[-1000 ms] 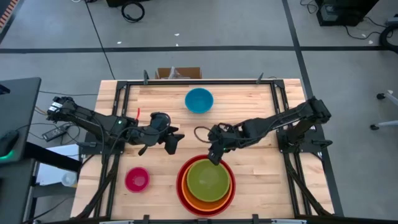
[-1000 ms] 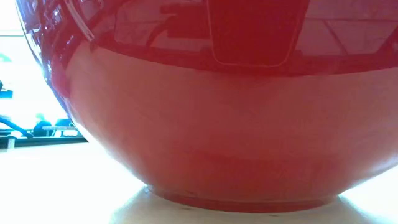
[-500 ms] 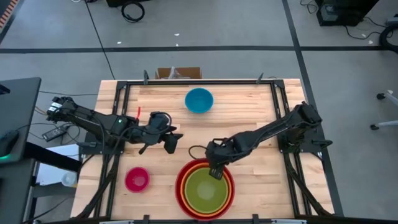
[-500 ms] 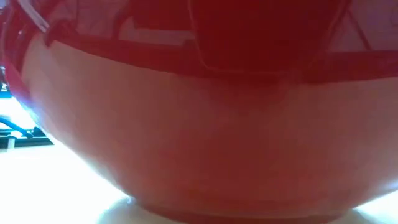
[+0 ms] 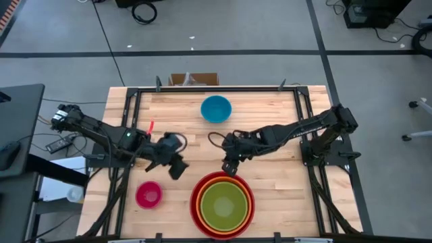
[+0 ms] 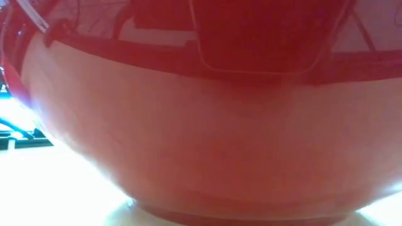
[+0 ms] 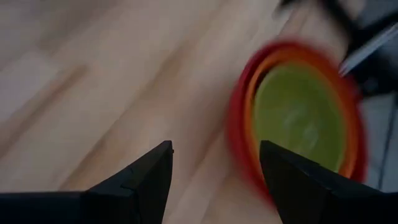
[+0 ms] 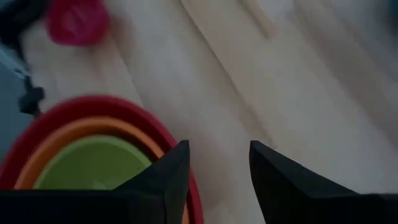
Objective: Nest bowls inside each other
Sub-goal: Stack the blue bowl on top of the green bowl
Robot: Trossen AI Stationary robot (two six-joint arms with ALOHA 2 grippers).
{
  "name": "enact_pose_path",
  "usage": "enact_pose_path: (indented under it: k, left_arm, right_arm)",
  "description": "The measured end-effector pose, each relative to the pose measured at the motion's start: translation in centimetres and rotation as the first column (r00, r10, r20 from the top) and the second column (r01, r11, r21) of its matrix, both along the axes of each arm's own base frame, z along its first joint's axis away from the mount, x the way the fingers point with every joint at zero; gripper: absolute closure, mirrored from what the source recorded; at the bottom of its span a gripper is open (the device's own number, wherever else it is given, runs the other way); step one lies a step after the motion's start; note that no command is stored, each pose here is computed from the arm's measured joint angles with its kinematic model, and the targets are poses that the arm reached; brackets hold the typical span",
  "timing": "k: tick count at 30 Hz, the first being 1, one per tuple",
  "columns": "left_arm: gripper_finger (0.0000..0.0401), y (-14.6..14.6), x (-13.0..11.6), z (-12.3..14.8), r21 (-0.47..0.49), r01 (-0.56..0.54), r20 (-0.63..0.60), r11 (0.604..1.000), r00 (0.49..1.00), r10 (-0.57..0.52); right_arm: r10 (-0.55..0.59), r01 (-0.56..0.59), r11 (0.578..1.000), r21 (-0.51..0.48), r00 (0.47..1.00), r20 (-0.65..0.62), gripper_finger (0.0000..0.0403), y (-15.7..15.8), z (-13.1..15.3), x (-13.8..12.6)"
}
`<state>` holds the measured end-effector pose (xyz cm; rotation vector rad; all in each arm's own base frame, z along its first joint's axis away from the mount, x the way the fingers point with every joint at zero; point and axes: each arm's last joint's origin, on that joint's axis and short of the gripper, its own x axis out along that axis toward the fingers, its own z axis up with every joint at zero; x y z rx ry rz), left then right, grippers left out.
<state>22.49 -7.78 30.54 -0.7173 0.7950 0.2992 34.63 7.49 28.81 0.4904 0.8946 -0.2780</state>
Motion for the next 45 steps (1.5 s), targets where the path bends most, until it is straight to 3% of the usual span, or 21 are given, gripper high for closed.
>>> enact_pose_path:
  k: [3,6,11,14,18,23,34,45]
  left_arm:
    - [0.0159,-0.3,-1.1,-0.7,-0.014,-0.024,-0.124,1.0,0.992,0.022]
    - [0.0159,-0.5,-1.8,-1.1,-0.031,-0.07,-0.188,0.997,0.98,0.063]
    - [0.0159,-1.1,-2.1,-1.1,-0.047,-0.068,-0.199,0.997,0.978,0.057]
    - [0.0159,-0.9,-2.2,-1.2,-0.035,-0.067,-0.213,0.997,0.975,0.058]
    - [0.0159,0.0,-2.5,-1.5,0.008,-0.088,-0.273,0.996,0.958,0.087]
    - [0.0159,1.4,-2.6,-1.8,0.062,-0.093,-0.328,0.994,0.938,0.108]
    - [0.0159,4.3,-1.9,-1.8,0.143,-0.049,-0.343,0.988,0.934,0.096]
    - [0.0159,5.0,-1.8,-1.8,0.173,-0.022,-0.349,0.985,0.933,0.082]
  right_arm:
    - [0.073,-0.065,0.993,-0.095,0.994,0.082,0.0233,-0.8,0.5,0.8]
    - [0.038,-0.01,0.986,-0.169,0.986,0.165,0.0233,-2.0,1.2,1.6]
    - [-0.174,0.178,0.984,-0.013,0.971,0.163,0.0233,-6.6,1.2,1.9]
    - [-0.352,0.349,0.936,0.05,0.929,0.112,0.0234,-10.2,0.4,1.5]
    - [-0.526,0.515,0.833,0.2,0.851,0.0,0.0234,-14.6,-0.1,0.3]
    - [-0.632,0.635,0.753,0.173,0.771,-0.081,0.0234,-17.9,-1.4,-0.5]
    - [-0.737,0.768,0.625,0.138,0.639,-0.221,0.0234,-20.9,-8.0,1.6]
    - [-0.767,0.804,0.589,0.079,0.587,-0.259,0.025,-22.4,-12.4,2.7]
